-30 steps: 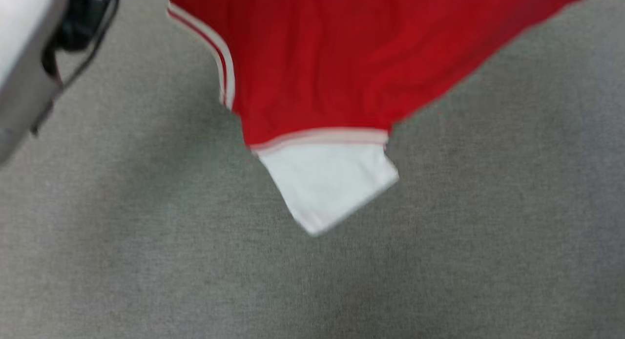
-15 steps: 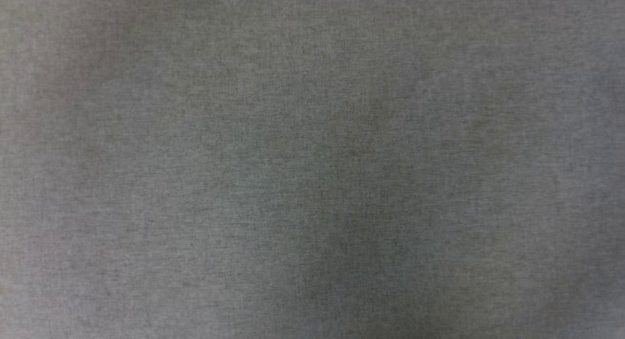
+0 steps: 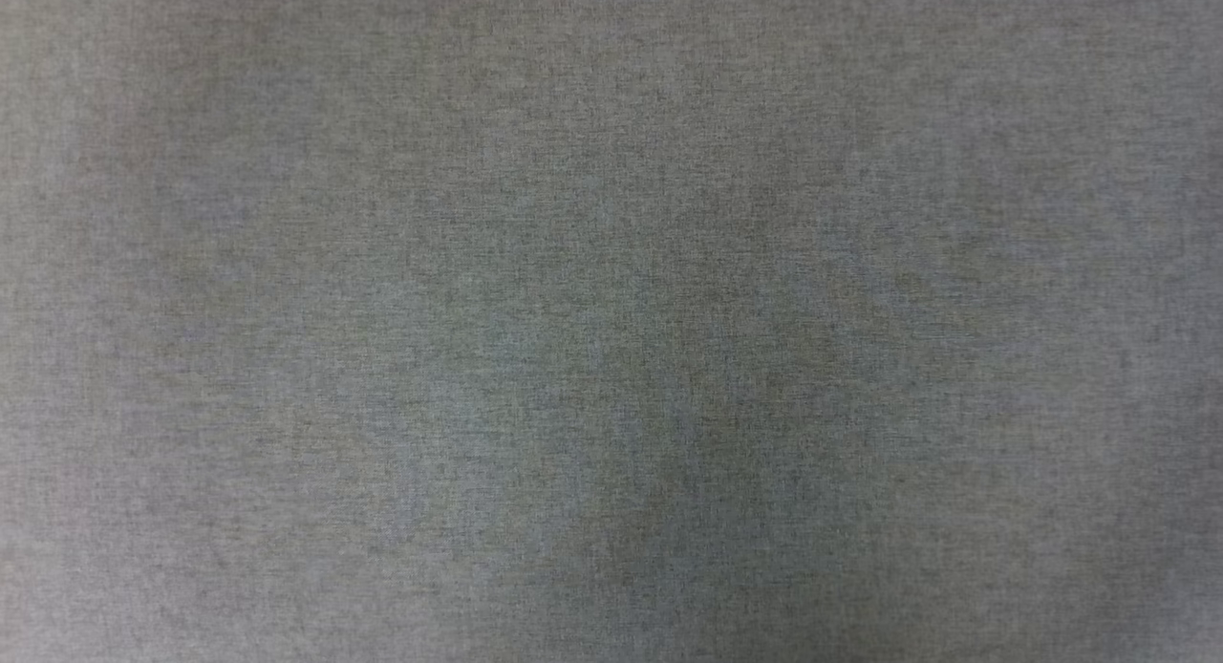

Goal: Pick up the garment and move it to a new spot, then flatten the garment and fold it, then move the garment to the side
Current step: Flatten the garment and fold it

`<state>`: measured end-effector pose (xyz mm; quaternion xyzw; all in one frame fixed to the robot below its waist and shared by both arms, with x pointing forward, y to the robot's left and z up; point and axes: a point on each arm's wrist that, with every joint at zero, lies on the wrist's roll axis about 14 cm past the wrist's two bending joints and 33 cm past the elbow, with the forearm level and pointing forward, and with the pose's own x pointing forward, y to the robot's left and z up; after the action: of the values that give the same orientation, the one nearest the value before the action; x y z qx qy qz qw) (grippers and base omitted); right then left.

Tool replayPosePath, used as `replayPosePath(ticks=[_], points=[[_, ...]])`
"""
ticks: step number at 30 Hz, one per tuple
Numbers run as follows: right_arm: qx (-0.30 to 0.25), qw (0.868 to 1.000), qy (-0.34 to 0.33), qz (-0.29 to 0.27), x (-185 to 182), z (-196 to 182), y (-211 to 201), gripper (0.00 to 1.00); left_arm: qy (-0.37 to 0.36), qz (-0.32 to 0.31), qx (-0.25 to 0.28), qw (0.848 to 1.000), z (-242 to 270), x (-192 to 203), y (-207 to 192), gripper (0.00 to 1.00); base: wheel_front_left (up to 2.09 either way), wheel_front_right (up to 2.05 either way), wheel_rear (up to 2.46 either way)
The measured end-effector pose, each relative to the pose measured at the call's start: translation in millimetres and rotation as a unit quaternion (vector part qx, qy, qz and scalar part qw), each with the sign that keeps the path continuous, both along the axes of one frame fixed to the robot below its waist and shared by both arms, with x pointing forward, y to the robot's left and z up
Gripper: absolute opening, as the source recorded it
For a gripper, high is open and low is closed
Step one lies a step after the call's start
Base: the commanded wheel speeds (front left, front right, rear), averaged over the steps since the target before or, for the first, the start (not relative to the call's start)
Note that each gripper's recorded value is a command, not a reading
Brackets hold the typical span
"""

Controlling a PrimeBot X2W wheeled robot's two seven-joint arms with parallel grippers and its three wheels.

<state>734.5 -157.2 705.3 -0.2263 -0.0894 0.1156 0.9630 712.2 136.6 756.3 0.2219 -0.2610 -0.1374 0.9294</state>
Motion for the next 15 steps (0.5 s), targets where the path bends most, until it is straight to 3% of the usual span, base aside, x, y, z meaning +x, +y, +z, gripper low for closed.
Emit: replayPosePath(ticks=[8, 15], points=[[0.022, 0.996, 0.083, 0.024, -8, -91, 11, 0.00, 0.098, 0.002, -0.009, 0.995, -93, 2, 10, 0.00, 0.00, 0.00, 0.00], [0.042, 0.985, 0.159, 0.044, -48, -166, 20, 0.00, 0.191, 0.004, -0.033, 0.981, -179, -35, 19, 0.00, 0.00, 0.00, 0.00]])
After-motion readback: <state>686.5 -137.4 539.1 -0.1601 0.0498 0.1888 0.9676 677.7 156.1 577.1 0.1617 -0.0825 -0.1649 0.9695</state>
